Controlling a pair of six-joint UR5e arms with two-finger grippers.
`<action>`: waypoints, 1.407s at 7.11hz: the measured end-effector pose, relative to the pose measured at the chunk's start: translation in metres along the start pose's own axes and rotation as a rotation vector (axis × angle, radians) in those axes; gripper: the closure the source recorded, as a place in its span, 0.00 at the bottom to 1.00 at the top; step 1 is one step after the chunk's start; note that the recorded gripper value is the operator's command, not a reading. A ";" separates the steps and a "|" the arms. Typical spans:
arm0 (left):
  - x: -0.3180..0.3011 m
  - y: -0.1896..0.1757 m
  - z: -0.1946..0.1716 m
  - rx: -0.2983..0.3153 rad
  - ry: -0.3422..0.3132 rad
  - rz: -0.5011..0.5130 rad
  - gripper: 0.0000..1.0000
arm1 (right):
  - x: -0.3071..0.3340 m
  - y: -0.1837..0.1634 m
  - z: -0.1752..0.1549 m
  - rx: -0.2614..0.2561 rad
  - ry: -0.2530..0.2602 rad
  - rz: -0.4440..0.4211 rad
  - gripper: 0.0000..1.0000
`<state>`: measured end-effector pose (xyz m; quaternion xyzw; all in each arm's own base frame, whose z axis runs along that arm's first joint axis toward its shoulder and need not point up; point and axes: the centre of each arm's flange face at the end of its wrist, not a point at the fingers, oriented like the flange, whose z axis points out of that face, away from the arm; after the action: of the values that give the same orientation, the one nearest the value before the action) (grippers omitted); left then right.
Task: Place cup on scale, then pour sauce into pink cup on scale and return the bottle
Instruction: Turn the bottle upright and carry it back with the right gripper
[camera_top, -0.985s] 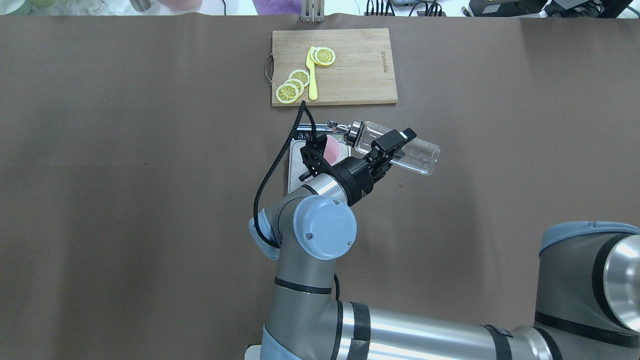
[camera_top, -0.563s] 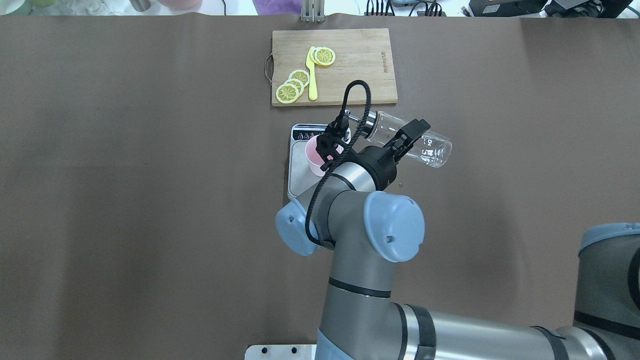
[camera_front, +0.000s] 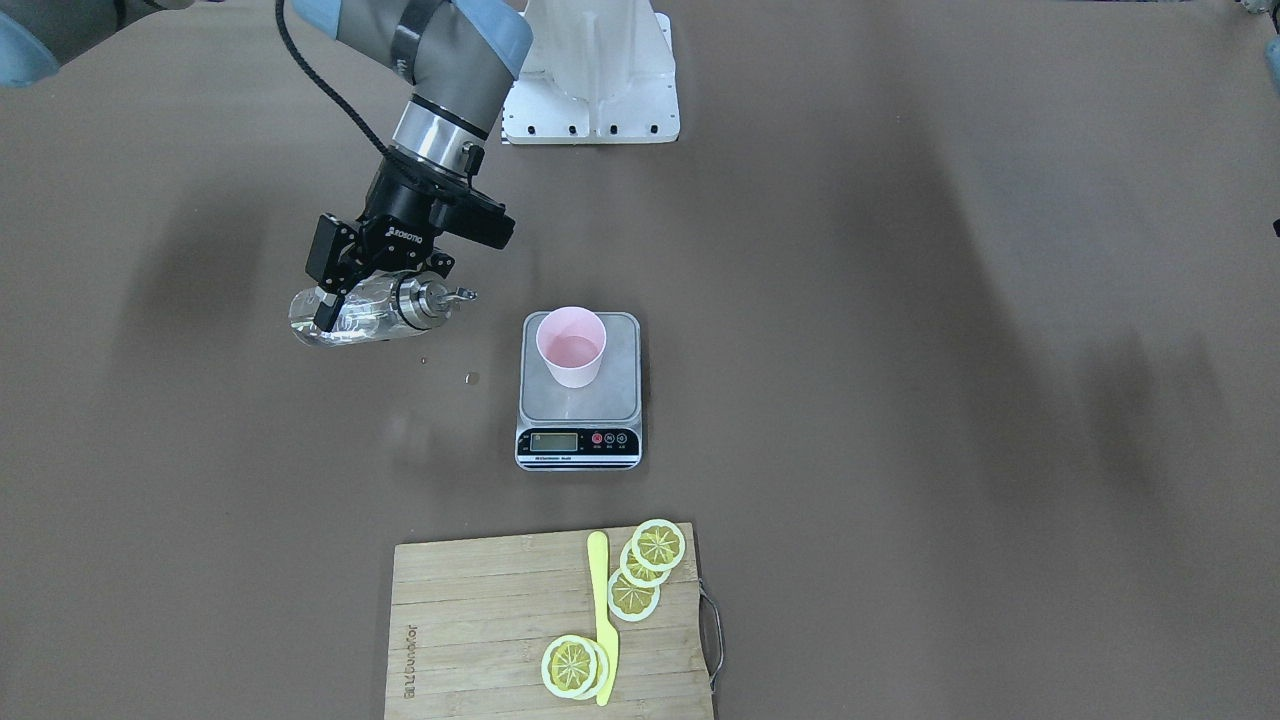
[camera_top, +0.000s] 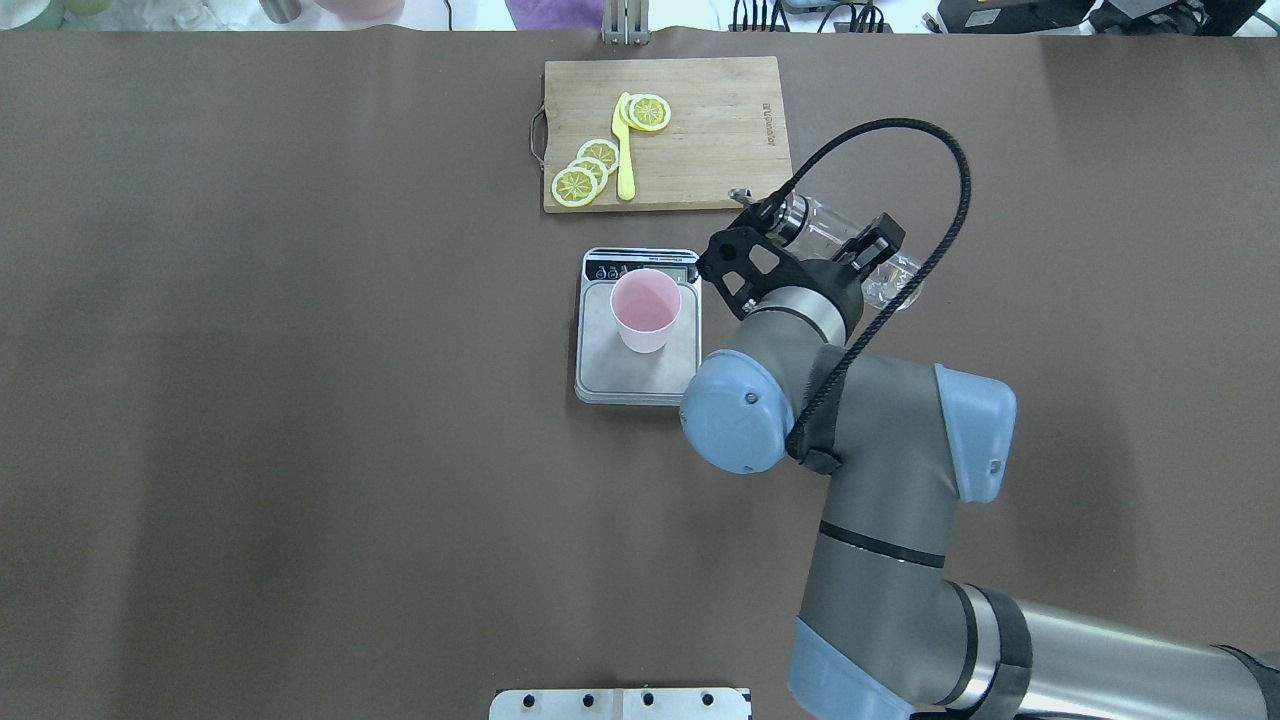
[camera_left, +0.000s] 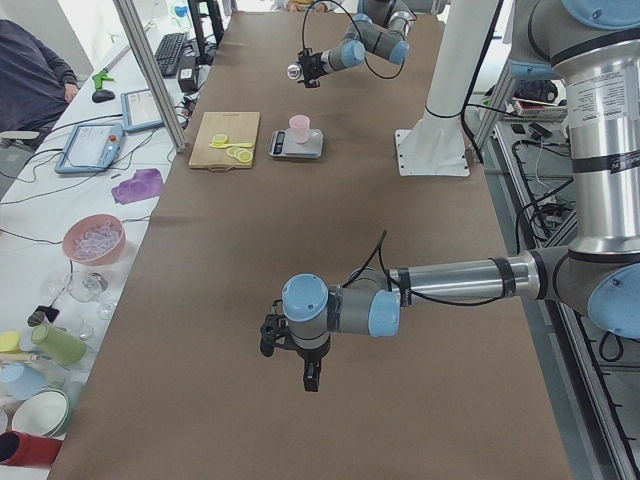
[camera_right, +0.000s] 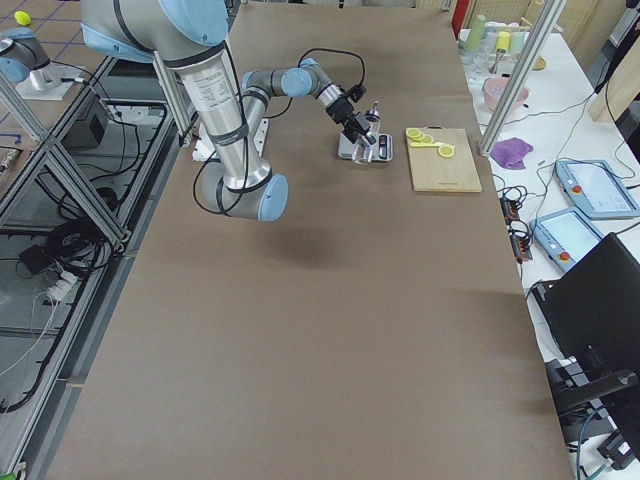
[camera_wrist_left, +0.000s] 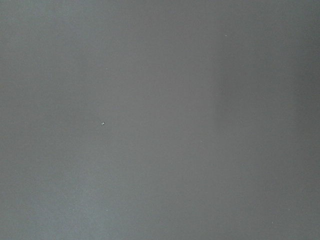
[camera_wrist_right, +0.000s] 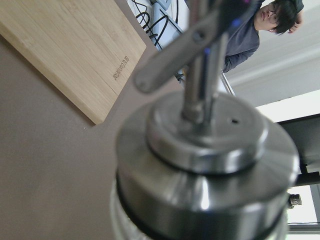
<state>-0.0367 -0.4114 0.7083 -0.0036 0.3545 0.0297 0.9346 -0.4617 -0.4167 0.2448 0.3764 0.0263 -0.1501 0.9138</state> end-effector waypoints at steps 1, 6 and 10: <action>0.003 -0.002 -0.004 0.008 -0.002 0.006 0.02 | 0.013 0.013 0.011 0.016 -0.062 0.035 1.00; 0.012 -0.011 -0.015 0.032 -0.004 0.026 0.02 | 0.073 0.093 0.084 0.077 -0.313 0.240 1.00; 0.019 -0.016 -0.021 0.046 -0.009 0.042 0.02 | 0.117 0.163 0.132 0.125 -0.464 0.455 1.00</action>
<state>-0.0357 -0.4273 0.6793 0.0256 0.3510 0.0411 0.9351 -0.3111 -0.4285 0.4309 0.3836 -0.2768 -0.0250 0.8807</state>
